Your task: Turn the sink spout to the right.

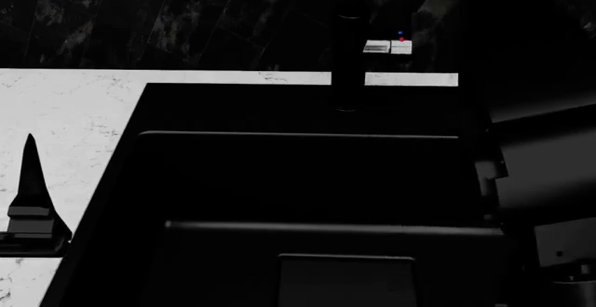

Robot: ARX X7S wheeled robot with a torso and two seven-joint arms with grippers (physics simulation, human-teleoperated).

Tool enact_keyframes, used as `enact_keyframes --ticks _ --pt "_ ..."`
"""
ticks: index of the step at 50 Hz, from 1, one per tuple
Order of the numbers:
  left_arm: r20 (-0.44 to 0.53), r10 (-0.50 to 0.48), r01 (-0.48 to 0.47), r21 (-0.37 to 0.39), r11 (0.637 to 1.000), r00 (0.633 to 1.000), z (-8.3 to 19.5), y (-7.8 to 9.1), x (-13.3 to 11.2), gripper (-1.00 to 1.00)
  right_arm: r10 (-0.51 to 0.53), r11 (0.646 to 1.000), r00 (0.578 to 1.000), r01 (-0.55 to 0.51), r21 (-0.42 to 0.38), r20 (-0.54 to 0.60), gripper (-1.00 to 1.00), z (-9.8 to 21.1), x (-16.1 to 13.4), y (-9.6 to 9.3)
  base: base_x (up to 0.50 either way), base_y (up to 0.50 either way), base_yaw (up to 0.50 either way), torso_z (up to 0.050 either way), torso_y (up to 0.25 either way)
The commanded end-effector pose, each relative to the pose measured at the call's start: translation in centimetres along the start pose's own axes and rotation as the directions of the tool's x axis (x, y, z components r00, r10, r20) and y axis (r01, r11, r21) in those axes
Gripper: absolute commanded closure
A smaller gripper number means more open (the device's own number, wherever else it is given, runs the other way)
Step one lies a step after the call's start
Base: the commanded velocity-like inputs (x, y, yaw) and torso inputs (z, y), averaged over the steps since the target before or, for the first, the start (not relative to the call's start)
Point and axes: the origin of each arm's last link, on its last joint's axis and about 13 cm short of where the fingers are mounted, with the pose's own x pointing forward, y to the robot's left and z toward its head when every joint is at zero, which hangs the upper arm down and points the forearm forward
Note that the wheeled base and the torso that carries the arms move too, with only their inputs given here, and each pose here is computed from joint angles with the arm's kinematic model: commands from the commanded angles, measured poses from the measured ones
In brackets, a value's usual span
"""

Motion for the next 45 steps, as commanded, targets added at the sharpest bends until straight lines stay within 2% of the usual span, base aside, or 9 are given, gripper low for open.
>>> enact_keyframes --ticks 1,14,26,45 --pt "-0.002 -0.002 0.002 0.001 1.000 1.000 0.0 0.0 0.0 -1.00 -0.050 0.998 0.998 0.049 -0.025 -0.026 -1.00 0.0 -0.3 -1.2 0.00 0.00 0.00 0.000 0.000" --pt "0.001 0.001 -0.001 0.003 1.000 1.000 0.0 0.0 0.0 -1.00 -0.090 0.995 0.995 0.088 -0.038 -0.041 -1.00 -0.6 -0.9 -2.5 0.00 0.00 0.00 0.000 0.000" --pt "-0.005 0.003 -0.003 0.017 1.000 1.000 0.0 -0.1 0.0 -1.00 -0.085 0.995 0.995 0.082 -0.061 -0.050 -1.00 -0.4 1.2 -2.9 0.00 0.00 0.00 0.000 0.000" --pt "-0.010 -0.002 0.002 0.024 1.000 1.000 -0.1 -0.1 0.1 -1.00 -0.106 0.992 0.990 0.099 -0.074 -0.093 -1.00 -1.8 4.4 -3.2 0.00 0.00 0.00 0.000 0.000"
